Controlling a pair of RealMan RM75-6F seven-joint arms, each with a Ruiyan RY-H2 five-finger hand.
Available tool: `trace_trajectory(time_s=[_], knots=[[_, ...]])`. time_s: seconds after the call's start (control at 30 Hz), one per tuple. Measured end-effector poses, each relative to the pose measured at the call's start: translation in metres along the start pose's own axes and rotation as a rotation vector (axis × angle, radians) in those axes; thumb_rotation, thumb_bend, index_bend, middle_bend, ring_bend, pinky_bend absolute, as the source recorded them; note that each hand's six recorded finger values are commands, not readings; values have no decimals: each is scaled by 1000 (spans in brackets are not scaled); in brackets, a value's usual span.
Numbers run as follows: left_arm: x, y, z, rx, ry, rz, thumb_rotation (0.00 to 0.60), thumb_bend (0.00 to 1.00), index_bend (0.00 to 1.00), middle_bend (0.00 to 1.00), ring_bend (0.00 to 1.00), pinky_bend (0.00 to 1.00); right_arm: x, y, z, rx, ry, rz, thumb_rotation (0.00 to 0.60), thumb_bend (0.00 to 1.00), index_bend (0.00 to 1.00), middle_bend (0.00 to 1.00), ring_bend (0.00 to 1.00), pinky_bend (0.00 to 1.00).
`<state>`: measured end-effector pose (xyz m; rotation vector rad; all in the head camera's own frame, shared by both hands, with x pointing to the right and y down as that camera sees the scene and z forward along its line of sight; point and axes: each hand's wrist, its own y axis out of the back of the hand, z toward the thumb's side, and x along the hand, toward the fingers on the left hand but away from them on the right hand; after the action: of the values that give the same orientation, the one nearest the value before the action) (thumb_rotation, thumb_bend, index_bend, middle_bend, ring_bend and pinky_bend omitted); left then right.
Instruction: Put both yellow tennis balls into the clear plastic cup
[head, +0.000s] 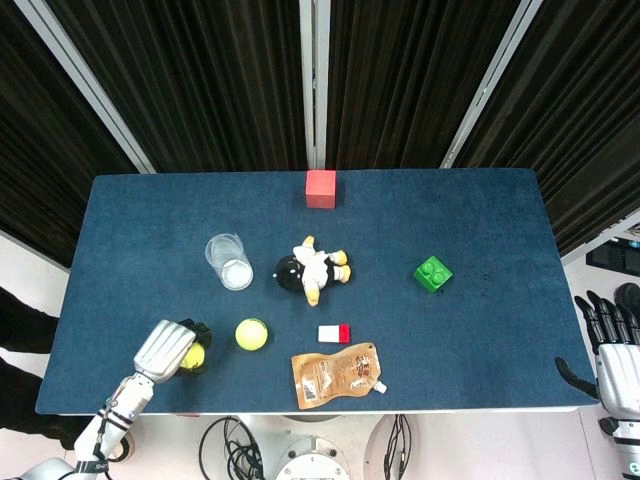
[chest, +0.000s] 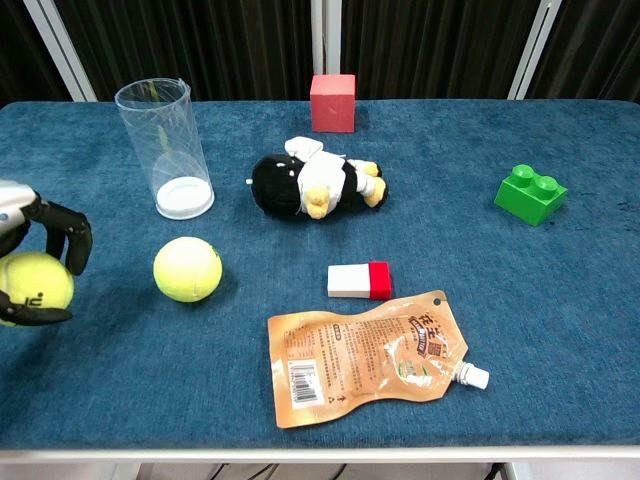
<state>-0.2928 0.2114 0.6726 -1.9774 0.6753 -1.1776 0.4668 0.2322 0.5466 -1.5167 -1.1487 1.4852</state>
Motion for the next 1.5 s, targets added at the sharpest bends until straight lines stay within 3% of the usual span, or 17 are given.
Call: trace_trajectory(time_s=[0.17,0.4,0.5,0.63,0.77,1.0,1.5], knots=[[0,40,9,-1,-26,84,600,209,551,547,554,789,1,1,4,-2,13,-2,600,191,0,0,0,0],[18,130,29,92,-70,254,600,210,552,547,554,792,3,3,11,-2,39,-14,600,191,0,0,0,0],[37,156,35,73,-75,283,600,210,553,548,554,792,4,5,13,-1,47,-20,600,191,0,0,0,0],[72,174,38,2,-72,274,600,211,553,548,554,792,7,6,13,-5,49,-26,600,191,0,0,0,0],[100,176,37,-38,-67,265,600,211,552,548,554,791,8,7,11,-8,43,-28,600,191,0,0,0,0],[138,161,29,-90,-40,255,600,213,553,548,554,791,8,9,8,-10,39,-35,600,191,0,0,0,0],[163,138,10,-139,17,236,600,216,528,528,525,758,8,10,4,-11,25,-35,600,191,0,0,0,0]])
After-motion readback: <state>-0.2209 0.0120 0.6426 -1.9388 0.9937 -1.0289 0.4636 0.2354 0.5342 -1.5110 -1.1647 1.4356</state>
